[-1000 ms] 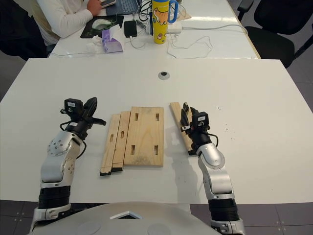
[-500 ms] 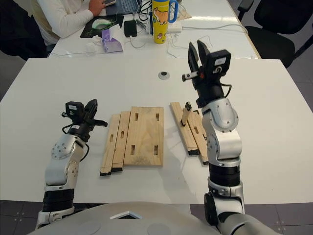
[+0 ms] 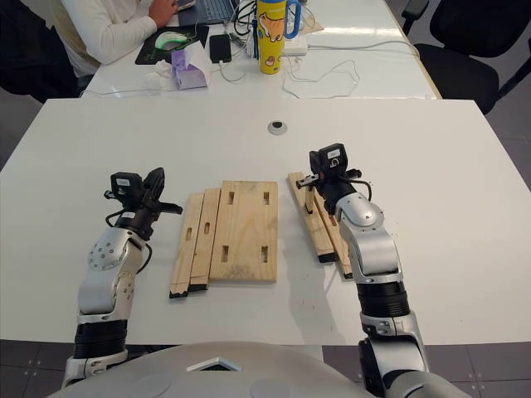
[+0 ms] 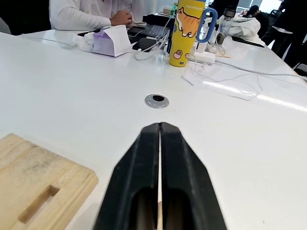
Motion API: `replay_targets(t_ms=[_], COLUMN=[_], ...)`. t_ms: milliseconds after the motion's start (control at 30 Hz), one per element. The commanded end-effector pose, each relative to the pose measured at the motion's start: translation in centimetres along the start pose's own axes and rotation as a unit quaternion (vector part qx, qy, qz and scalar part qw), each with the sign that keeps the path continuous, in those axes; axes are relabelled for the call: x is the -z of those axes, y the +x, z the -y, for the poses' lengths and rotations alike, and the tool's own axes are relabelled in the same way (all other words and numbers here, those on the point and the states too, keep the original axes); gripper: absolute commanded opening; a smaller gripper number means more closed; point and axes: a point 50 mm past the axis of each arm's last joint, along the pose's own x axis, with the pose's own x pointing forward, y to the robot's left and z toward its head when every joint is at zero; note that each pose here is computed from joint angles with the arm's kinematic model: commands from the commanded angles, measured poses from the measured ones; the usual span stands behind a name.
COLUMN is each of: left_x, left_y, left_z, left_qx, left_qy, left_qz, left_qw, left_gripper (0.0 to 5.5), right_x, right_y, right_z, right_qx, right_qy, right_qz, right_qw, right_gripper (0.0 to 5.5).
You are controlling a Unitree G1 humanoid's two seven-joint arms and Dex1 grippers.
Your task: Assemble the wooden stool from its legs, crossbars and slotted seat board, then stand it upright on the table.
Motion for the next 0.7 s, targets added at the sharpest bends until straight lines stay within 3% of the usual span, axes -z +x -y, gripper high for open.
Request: replay_targets(t_ms=[33,300,467,567,700], left_x=[-0.1,-0.1,-0.1,-0.1,-0.2], left_y=[0.2,0.3,0.3,0.4,0.4], left_z=[0.1,0.0,0.0,0.1,0.1], left_qx=[-0.002,-0.002,-0.003,-0.003,-0.004], left_qy=[-0.002,-0.002,-0.003,-0.003,-0.005], left_qz=[0.005,0.006,0.007,0.007,0.008], left_qw=[1.000,1.000,1.000,1.000,1.000], left_gripper=[0.00,0.00,0.00,0.00,0.00], right_x=[-1.3,-6.4,-8.1,-7.1,-1.7], right_y=[0.1,-0.4,-0.6,-0.3,0.3], right_z=[0.6,0.6,-0.4,-1.3,-1.7], right_qx=[0.025,0.038,0.002,-0.033,-0.045], right_qy=[0.003,0.031,0.047,0.037,0.006], right_qz=[0.043,0.196,0.236,0.204,0.048], right_qw=[0.999,0.979,0.970,0.978,0.998], right_gripper=[0.01,0.01,0.01,0.01,0.01])
